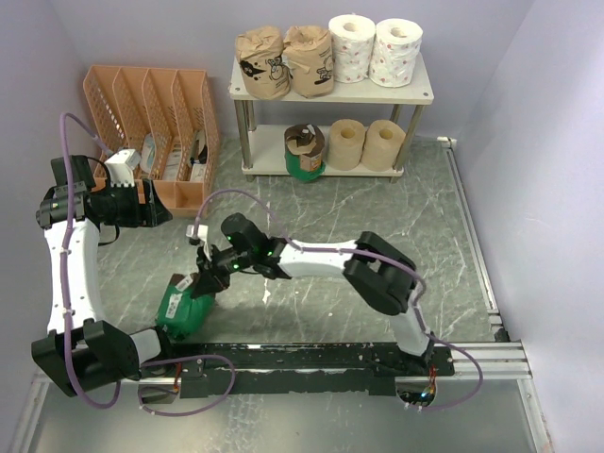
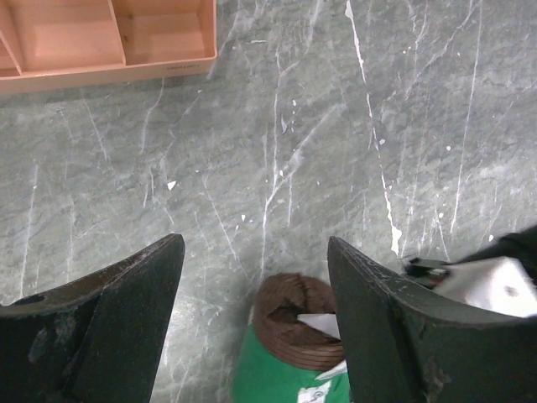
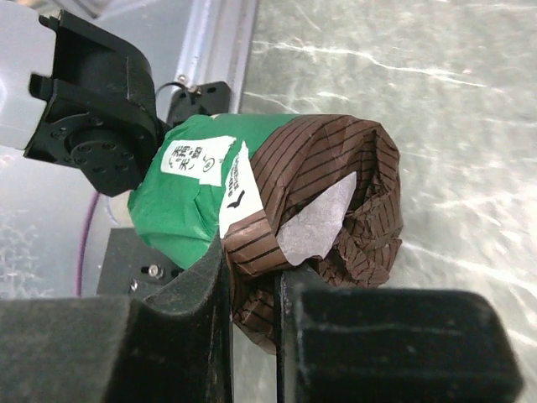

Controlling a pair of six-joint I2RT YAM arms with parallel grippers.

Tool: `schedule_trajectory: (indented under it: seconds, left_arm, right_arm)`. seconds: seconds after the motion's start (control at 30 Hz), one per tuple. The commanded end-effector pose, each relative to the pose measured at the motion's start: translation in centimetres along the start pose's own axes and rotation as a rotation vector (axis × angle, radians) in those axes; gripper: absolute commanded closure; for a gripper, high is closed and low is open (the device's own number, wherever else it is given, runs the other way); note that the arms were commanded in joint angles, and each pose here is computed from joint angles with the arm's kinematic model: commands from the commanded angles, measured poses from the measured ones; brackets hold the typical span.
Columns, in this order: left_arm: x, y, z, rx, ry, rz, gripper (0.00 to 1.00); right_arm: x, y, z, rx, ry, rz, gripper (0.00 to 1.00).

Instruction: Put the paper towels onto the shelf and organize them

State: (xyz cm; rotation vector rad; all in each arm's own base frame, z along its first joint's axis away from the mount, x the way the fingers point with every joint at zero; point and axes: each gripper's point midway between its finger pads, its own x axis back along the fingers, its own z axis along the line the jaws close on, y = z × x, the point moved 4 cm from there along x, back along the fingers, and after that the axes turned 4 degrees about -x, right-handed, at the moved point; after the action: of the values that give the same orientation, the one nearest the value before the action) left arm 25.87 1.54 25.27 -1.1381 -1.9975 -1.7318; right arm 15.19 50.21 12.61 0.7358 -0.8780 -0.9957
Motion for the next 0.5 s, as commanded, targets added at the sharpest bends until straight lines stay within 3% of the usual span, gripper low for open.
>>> schedule_trajectory:
  seconds: [0.0, 0.13, 0.47]
  left_arm:
    - [0.1, 0.3, -0.1, -0.015, -0.019, -0.019, 0.2]
    - [0.0, 0.2, -0.1, -0.015, -0.024, -0.021, 0.2]
    - [0.1, 0.9, 0.0, -0.02, -0.02, -0.044, 0.21]
  right_arm:
    - [4.9, 4.6, 0.9, 0.216, -0.225, 0.032, 1.0]
    - [10.5, 8.9, 1.0, 0.395, -0.523, 0.049, 1.0]
    - [21.0, 11.9, -2.8, 0.704, -1.167, 0.238, 1.0]
